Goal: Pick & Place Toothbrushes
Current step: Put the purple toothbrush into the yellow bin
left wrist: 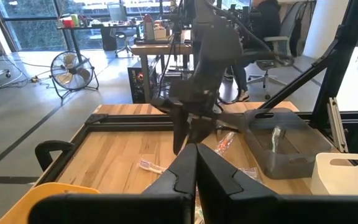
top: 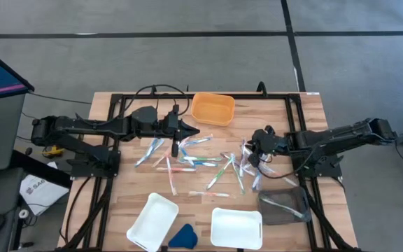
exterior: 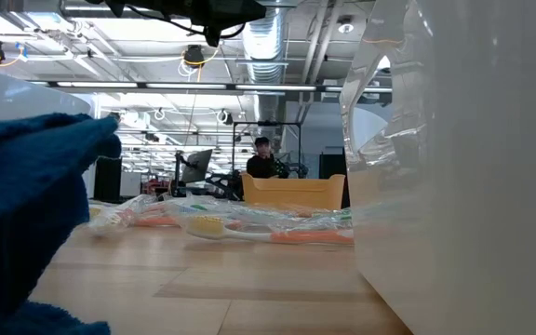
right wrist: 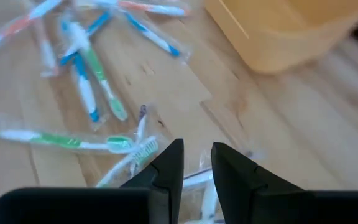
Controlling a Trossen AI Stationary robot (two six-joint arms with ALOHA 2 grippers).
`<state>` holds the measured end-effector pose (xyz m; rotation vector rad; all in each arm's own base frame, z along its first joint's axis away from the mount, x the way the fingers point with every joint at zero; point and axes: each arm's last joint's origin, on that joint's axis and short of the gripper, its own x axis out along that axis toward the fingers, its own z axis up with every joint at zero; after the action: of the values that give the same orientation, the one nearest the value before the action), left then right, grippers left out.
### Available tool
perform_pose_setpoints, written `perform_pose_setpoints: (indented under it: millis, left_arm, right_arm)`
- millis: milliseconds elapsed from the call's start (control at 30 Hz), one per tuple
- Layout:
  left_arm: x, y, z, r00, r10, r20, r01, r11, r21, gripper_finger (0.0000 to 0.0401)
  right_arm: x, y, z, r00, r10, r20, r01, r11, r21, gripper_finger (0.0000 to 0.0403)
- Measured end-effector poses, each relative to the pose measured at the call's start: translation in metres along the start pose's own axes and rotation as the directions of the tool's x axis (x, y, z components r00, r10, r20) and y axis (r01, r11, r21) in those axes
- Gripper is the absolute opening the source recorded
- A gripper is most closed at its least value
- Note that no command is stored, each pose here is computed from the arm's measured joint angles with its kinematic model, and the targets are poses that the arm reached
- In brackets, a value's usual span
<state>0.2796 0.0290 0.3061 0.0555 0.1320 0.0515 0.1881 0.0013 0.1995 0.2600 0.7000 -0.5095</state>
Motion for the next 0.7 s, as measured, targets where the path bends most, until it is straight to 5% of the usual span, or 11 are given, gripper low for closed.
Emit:
perform_pose_setpoints:
  millis: [200,533,700]
  left_arm:
    - [0.000,0.000,0.000,1.000,0.000,0.000,0.000,1.000,0.000,0.0003]
    - [0.000,0.000,0.000,1.000,0.000,0.000,0.000,1.000,0.000,0.0003]
    - [0.000,0.000,0.000,1.000,0.000,0.000,0.000,1.000,0.000,0.0003]
  right_arm:
    - [0.017,-0.002,-0.005,0.995,-0.066,-0.074,0.078,0.981,0.180,0.0075]
    - [0.034,-0.024,-0.022,0.925,-0.230,-0.303,0.319,0.902,0.290,0.0075]
    - [0.033,-0.031,-0.024,0.902,-0.236,-0.362,0.360,0.873,0.329,0.0075]
